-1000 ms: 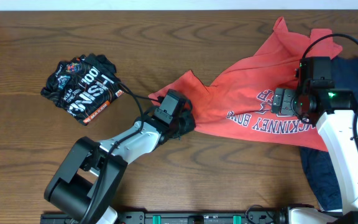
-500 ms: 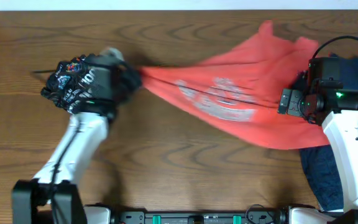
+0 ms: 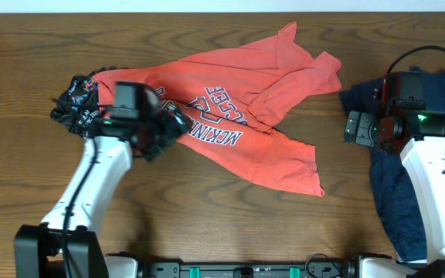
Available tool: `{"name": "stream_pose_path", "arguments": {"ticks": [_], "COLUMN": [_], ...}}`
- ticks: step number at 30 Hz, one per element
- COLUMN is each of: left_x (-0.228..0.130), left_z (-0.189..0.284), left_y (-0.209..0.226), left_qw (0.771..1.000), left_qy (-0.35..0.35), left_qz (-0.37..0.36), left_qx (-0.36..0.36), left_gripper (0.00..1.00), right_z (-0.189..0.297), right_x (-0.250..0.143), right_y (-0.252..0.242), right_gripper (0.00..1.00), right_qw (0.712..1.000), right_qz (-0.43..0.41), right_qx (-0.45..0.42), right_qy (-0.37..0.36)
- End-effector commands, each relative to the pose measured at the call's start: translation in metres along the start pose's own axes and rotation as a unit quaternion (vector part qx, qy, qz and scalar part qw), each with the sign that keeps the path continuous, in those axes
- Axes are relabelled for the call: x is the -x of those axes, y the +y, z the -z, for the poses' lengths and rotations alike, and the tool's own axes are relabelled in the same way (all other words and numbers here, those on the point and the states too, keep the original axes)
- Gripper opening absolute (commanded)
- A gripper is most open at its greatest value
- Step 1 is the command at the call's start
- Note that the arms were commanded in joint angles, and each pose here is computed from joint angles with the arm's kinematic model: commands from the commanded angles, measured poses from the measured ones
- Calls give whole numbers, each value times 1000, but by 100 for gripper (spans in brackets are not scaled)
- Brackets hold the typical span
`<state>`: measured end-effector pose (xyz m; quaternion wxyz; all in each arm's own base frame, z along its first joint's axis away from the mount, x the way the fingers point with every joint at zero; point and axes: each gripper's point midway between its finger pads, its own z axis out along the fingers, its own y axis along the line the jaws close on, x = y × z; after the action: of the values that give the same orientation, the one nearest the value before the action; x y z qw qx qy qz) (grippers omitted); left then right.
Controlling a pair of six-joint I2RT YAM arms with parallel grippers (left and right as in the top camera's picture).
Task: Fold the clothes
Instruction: 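Grasp the orange t-shirt's left edge with the left gripper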
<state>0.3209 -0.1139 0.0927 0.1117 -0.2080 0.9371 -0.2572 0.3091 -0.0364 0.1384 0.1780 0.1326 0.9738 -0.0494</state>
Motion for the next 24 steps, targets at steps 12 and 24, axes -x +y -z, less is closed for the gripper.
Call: {"name": "stream_pose_path", "arguments": {"ticks": [12, 24], "left_x": [-97, -97], "left_z": [-77, -100], "left_y": [-28, -1], "left_qw": [995, 990], "left_qy": [54, 71], "left_qz": [-63, -73], "left_qx": [55, 100], "left_gripper": [99, 6], "right_z": [4, 4], "right_x": [-4, -4], "right_y": [-3, -3], "right_gripper": [99, 99], "right_qw": [1000, 1000], "right_qz": [-2, 6], "right_qx": [-2, -2], "right_qy": [7, 7]}}
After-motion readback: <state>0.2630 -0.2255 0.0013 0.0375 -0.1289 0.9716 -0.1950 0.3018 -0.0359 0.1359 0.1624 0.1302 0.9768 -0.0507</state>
